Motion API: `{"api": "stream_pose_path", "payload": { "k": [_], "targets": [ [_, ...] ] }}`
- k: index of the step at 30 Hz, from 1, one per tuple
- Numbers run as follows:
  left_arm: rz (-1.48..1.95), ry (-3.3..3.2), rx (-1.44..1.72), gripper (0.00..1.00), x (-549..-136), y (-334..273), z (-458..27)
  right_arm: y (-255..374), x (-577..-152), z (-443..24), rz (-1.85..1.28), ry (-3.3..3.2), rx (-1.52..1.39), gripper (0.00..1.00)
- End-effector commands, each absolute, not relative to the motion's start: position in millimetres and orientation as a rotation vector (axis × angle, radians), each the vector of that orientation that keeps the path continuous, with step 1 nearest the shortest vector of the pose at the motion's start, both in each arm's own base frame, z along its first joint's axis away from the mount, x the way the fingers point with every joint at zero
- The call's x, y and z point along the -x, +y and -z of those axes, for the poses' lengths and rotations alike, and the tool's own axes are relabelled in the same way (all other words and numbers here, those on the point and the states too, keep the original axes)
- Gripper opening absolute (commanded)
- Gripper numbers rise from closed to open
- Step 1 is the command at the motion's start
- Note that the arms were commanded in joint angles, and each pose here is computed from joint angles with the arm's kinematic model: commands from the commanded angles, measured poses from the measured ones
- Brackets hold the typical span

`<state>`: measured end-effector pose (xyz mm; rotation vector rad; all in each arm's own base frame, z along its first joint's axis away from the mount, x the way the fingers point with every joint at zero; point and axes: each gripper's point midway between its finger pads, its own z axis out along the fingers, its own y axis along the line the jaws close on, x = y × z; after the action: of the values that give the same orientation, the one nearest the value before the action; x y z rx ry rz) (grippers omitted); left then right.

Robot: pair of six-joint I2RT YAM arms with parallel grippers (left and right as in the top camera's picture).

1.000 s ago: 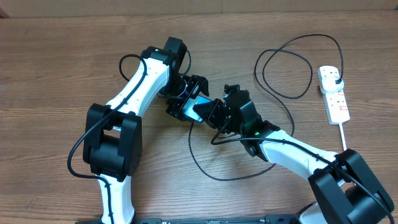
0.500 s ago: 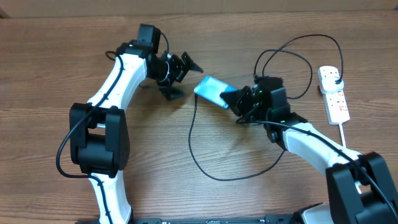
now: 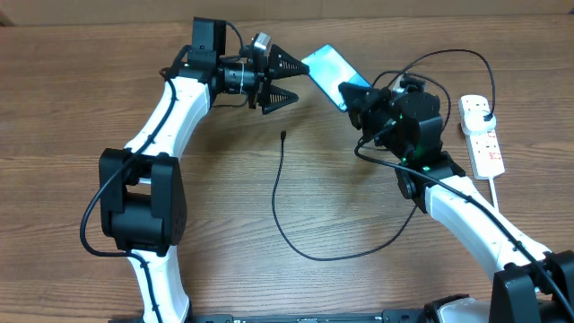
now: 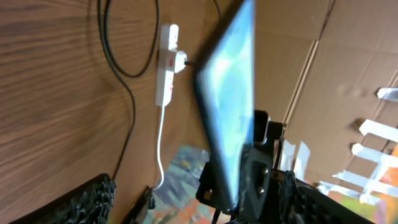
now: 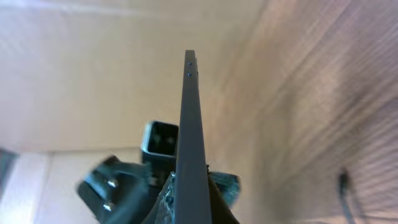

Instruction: Plug charger to phone and switch on socket

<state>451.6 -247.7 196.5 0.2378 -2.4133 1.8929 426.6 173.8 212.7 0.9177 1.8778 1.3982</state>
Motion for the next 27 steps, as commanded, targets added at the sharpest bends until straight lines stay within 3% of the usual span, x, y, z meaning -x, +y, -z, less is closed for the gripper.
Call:
{"api": "stream_pose_path", "payload": {
  "k": [1,10,12,14,17,27],
  "targets": [
    [-1.902,-2.363,-0.261,0.86,-452.4,-257.7,-207.2,175.6,-433.1,-254.3,-1.499,1.721,-1.007,0.04],
    [-1.935,-2.374,-0.403,0.78,-475.0,-266.5,-218.6,209.9,-420.5,-253.2,-1.491,1.681,-1.078,0.04],
    [-1.935,-2.381,-0.43,0.68,-478.1,-267.9,-218.8,213.8,-418.6,-253.2,-1.509,1.682,-1.091,0.04],
    [-1.924,-2.38,-0.465,0.52,-479.7,-269.7,-217.7,214.3,-418.3,-253.2,-1.51,1.684,-1.09,0.04],
    [-1.906,-2.375,-0.504,0.41,-480.2,-273.1,-216.1,214.4,-418.3,-253.2,-1.51,1.684,-1.089,0.04],
    [-1.88,-2.388,-0.501,0.3,-473.8,-291.1,-213.1,214.6,-418.9,-257.8,-1.526,1.666,-1.083,0.04]
  ]
}}
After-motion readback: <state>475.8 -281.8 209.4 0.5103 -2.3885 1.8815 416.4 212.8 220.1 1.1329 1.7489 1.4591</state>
